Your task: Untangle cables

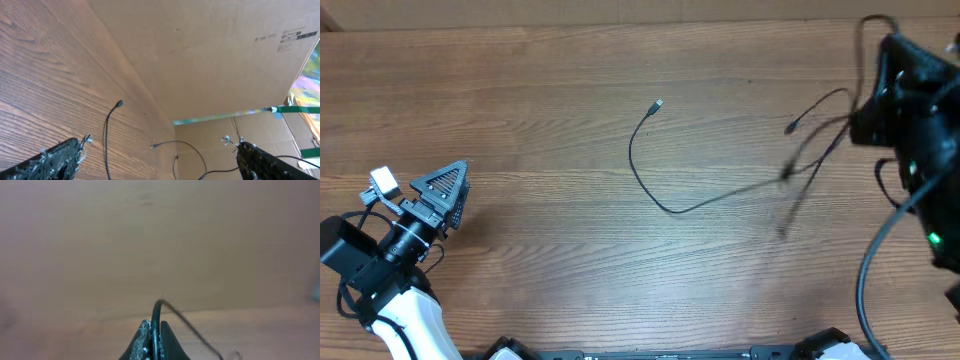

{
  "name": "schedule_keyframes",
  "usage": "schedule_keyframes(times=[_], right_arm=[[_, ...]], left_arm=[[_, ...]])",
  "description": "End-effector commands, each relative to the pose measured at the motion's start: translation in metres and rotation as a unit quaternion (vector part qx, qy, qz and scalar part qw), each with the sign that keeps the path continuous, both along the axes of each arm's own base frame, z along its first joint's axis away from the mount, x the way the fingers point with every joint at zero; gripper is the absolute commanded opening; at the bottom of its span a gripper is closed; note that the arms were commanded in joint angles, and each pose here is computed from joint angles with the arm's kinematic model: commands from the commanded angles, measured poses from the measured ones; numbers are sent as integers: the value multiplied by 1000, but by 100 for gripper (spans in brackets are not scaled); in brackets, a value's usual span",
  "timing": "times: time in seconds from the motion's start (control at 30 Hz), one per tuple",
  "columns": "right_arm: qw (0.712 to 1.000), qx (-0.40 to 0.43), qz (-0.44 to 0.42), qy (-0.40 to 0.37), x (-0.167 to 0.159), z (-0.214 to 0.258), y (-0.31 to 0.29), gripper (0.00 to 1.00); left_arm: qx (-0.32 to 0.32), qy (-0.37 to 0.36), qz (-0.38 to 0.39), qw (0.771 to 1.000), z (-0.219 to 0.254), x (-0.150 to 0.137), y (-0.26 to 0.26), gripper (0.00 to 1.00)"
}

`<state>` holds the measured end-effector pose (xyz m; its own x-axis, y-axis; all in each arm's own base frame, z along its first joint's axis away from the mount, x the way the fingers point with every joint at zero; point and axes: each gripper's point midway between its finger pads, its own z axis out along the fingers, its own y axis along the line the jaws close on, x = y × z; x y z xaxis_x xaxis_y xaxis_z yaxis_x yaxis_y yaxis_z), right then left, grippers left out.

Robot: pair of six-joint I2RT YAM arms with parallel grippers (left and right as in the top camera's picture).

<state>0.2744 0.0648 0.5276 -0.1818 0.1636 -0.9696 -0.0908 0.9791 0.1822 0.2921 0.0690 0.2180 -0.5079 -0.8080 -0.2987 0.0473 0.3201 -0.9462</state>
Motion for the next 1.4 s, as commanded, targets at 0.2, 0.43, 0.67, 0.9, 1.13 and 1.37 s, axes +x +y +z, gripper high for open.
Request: schedule_keyframes(times=[0.2, 0.43, 0.67, 0.9, 1.13, 1.37], right_arm=[[927, -115, 345, -92, -67, 18, 94, 4], [946, -122, 282, -103, -37, 26, 83, 4], [938, -128, 281, -159, -20, 49, 93, 4], [952, -245, 181, -12, 84, -41, 83, 4], [949, -296, 61, 91, 151, -105, 58, 4], [978, -207, 22, -14, 147, -40, 56, 4]], left_arm=[[16, -16, -6, 1000, 8, 0, 0, 100], [16, -16, -6, 1000, 8, 0, 0, 100], [16, -16, -6, 1000, 8, 0, 0, 100], [16, -16, -6, 1000, 8, 0, 0, 100], [16, -16, -6, 1000, 8, 0, 0, 100], [16, -16, -6, 1000, 8, 0, 0, 99]])
